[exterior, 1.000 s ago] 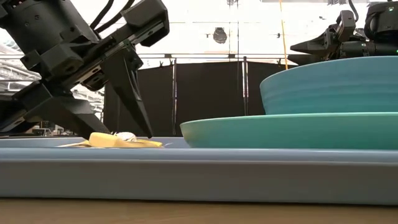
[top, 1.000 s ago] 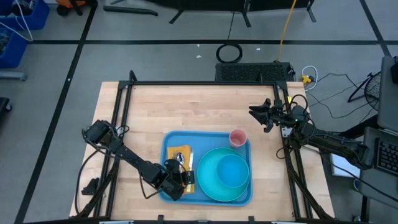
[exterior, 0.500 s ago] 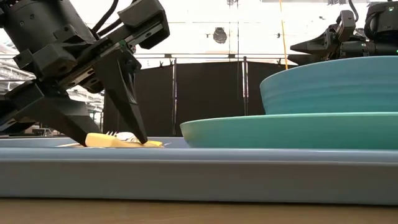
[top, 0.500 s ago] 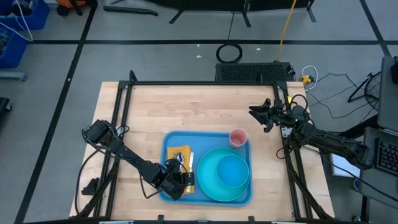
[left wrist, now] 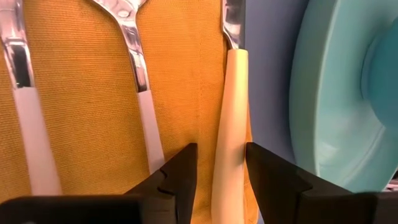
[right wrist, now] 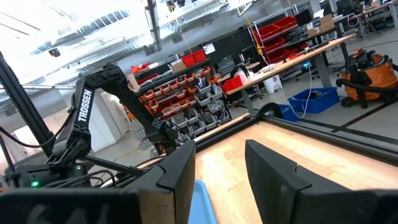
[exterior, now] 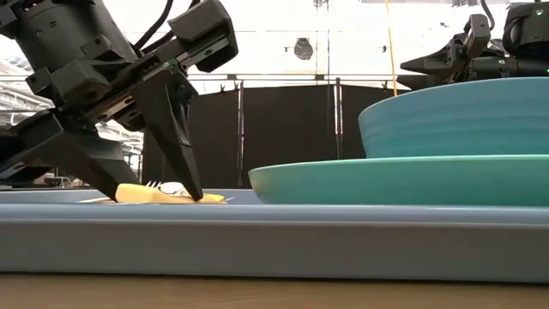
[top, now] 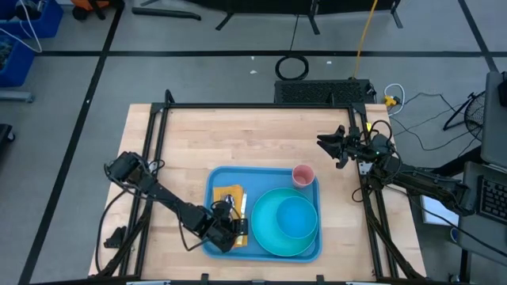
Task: Set up tray
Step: Put the yellow knife on the yellow napkin to the right of the orange fork on the blue tray
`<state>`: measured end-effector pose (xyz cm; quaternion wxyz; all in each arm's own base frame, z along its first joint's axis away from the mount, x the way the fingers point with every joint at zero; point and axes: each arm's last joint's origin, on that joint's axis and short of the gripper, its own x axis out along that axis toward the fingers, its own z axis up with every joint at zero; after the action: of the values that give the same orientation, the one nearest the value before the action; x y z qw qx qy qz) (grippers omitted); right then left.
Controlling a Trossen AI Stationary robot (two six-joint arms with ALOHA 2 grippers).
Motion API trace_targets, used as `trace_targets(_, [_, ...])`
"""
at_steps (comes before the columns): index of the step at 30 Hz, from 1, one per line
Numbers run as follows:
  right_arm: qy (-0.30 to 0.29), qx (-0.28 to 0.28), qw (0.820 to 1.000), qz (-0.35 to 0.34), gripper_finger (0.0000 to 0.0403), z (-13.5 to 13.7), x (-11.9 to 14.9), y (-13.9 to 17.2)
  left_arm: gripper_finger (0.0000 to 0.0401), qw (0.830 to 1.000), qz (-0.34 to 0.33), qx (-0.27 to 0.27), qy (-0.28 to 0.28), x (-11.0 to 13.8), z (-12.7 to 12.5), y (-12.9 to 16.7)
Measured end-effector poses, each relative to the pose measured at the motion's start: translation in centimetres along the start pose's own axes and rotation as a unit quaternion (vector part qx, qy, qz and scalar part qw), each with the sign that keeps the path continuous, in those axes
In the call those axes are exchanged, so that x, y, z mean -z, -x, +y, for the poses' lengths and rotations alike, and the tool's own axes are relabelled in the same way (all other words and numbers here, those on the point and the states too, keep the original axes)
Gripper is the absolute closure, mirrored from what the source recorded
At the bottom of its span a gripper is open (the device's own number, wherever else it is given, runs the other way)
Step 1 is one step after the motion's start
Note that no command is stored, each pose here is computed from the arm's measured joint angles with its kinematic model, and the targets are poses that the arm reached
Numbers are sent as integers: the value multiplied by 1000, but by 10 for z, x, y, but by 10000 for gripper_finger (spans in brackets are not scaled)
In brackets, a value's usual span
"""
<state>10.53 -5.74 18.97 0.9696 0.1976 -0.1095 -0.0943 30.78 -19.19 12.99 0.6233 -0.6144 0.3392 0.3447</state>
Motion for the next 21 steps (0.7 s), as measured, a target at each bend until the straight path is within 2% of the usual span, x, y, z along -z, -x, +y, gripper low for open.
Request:
trace_targets(4, [0,0,1000,0,273,0,0,0,273,1000,4,-11,-1,-3,0,-1])
trace_targets(10, [0,0,1000,0,273,0,0,0,360,1000,-4,-9,-15,-4,0,-1])
trace_targets(21, [0,0,1000,0,273,0,0,0,361,999,-30,15,-22,-4,-2,-2])
